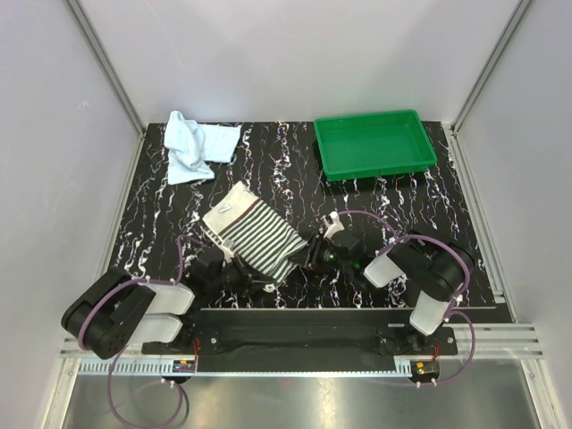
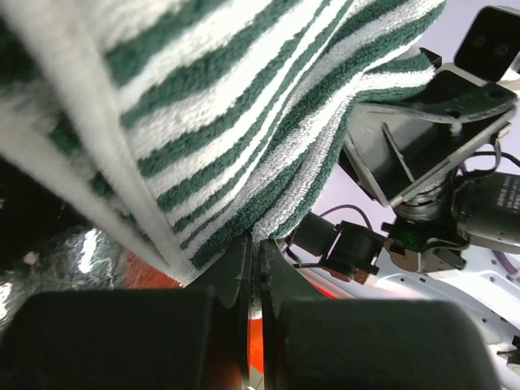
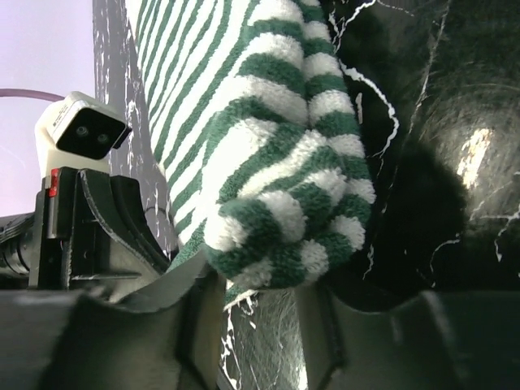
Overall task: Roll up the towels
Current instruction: Roll the towel
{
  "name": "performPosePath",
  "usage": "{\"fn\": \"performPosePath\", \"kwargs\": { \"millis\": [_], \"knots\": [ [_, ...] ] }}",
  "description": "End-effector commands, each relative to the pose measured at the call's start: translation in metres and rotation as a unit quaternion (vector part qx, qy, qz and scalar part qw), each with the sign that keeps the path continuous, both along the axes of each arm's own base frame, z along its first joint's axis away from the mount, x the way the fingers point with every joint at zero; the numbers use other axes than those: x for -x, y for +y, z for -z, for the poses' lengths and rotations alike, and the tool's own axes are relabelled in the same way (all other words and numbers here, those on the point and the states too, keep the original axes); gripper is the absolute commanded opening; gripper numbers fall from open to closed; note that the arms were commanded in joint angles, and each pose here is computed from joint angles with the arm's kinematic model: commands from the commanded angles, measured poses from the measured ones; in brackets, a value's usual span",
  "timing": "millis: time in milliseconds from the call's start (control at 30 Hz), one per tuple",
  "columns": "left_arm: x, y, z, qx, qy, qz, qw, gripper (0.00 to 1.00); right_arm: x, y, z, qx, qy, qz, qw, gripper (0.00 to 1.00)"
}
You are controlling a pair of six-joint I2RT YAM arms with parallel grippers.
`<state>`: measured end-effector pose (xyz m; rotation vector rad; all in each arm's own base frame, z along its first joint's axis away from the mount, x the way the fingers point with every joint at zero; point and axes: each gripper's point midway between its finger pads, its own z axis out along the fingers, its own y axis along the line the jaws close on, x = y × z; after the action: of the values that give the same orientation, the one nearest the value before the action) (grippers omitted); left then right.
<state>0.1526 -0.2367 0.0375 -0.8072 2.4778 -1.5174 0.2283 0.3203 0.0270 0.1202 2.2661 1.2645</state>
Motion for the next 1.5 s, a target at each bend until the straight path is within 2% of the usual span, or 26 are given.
{"fn": "performPosePath", "kwargs": {
  "millis": [0, 167, 267, 300, 333, 367, 433, 467, 533, 600, 700, 733, 767, 800, 833, 900, 967, 1100, 1167, 1233, 1333, 1400, 1467],
  "knots": [
    [0.017, 0.005, 0.005, 0.019, 0.009, 0.01, 1.0, 0.0, 0.008, -0.002, 0.022, 0.024, 0.018, -0.007, 1.0, 0.41],
    [0.018, 0.003, 0.001, 0.02, -0.016, 0.029, 0.999, 0.0, 0.006, -0.001, 0.022, 0.025, 0.027, -0.003, 0.999, 0.2],
    [0.016, 0.003, 0.004, -0.007, -0.029, 0.047, 0.998, 0.14, 0.005, -0.003, 0.024, 0.049, 0.043, 0.001, 0.998, 0.14],
    [0.017, 0.007, 0.009, -0.026, -0.024, 0.045, 0.998, 0.27, 0.004, -0.005, 0.022, 0.064, 0.049, 0.006, 0.997, 0.12],
    [0.013, 0.007, 0.007, -0.041, -0.046, 0.056, 0.997, 0.32, 0.003, -0.006, 0.02, 0.074, 0.047, 0.005, 0.996, 0.11],
    [0.02, 0.012, 0.017, -0.066, -0.027, 0.063, 0.996, 0.4, 0.0, -0.007, 0.01, 0.078, 0.042, 0.007, 0.996, 0.1],
    [0.01, 0.014, 0.011, -0.092, -0.066, 0.07, 0.991, 0.54, 0.0, -0.013, 0.01, 0.12, 0.054, 0.009, 0.991, 0.09],
    [0.014, 0.02, 0.017, -0.113, -0.053, 0.075, 0.989, 0.57, -0.003, -0.014, 0.002, 0.125, 0.05, 0.011, 0.991, 0.09],
    [0.003, 0.021, 0.007, -0.134, -0.09, 0.079, 0.984, 0.6, -0.003, -0.019, -0.003, 0.159, 0.059, 0.01, 0.985, 0.08],
    [0.0, 0.032, 0.012, -0.183, -0.094, 0.079, 0.975, 0.61, -0.002, -0.024, -0.009, 0.189, 0.075, 0.008, 0.979, 0.07],
    [-0.019, 0.044, -0.008, -0.255, -0.155, 0.08, 0.951, 0.63, 0.006, -0.03, -0.01, 0.229, 0.104, -0.009, 0.968, 0.07],
    [-0.025, 0.047, -0.019, -0.275, -0.194, 0.089, 0.937, 0.63, 0.007, -0.032, -0.01, 0.238, 0.111, -0.012, 0.965, 0.06],
    [-0.027, 0.042, -0.035, -0.29, -0.219, 0.103, 0.926, 0.7, 0.009, -0.033, -0.008, 0.246, 0.12, -0.015, 0.962, 0.06],
    [-0.036, 0.05, -0.04, -0.328, -0.241, 0.087, 0.909, 0.71, 0.013, -0.034, -0.01, 0.254, 0.134, -0.021, 0.958, 0.06],
    [-0.033, 0.046, -0.046, -0.342, -0.272, 0.108, 0.893, 0.72, 0.013, -0.036, -0.01, 0.266, 0.139, -0.021, 0.954, 0.06],
    [-0.04, 0.044, -0.06, -0.362, -0.306, 0.1, 0.875, 0.72, 0.017, -0.041, -0.013, 0.291, 0.159, -0.027, 0.943, 0.05],
    [-0.033, 0.031, -0.068, -0.367, -0.346, 0.127, 0.854, 0.71, 0.02, -0.045, -0.015, 0.318, 0.181, -0.034, 0.93, 0.05],
    [-0.028, 0.001, -0.09, -0.386, -0.43, 0.153, 0.801, 0.62, 0.02, -0.045, -0.016, 0.34, 0.192, -0.056, 0.919, 0.03],
    [-0.019, -0.02, -0.101, -0.378, -0.47, 0.175, 0.778, 0.62, 0.02, -0.046, -0.015, 0.35, 0.198, -0.061, 0.914, 0.04],
    [-0.018, -0.029, -0.099, -0.402, -0.493, 0.187, 0.749, 0.63, 0.02, -0.046, -0.013, 0.352, 0.203, -0.064, 0.911, 0.03],
    [-0.002, -0.052, -0.094, -0.406, -0.527, 0.211, 0.716, 0.64, 0.021, -0.047, -0.01, 0.344, 0.216, -0.065, 0.911, 0.02],
    [0.001, -0.064, -0.087, -0.408, -0.539, 0.221, 0.703, 0.65, 0.021, -0.048, -0.009, 0.339, 0.222, -0.063, 0.912, 0.02],
    [0.008, -0.076, -0.086, -0.399, -0.551, 0.224, 0.698, 0.66, 0.022, -0.048, -0.007, 0.336, 0.225, -0.064, 0.913, 0.02]
  ]
}}
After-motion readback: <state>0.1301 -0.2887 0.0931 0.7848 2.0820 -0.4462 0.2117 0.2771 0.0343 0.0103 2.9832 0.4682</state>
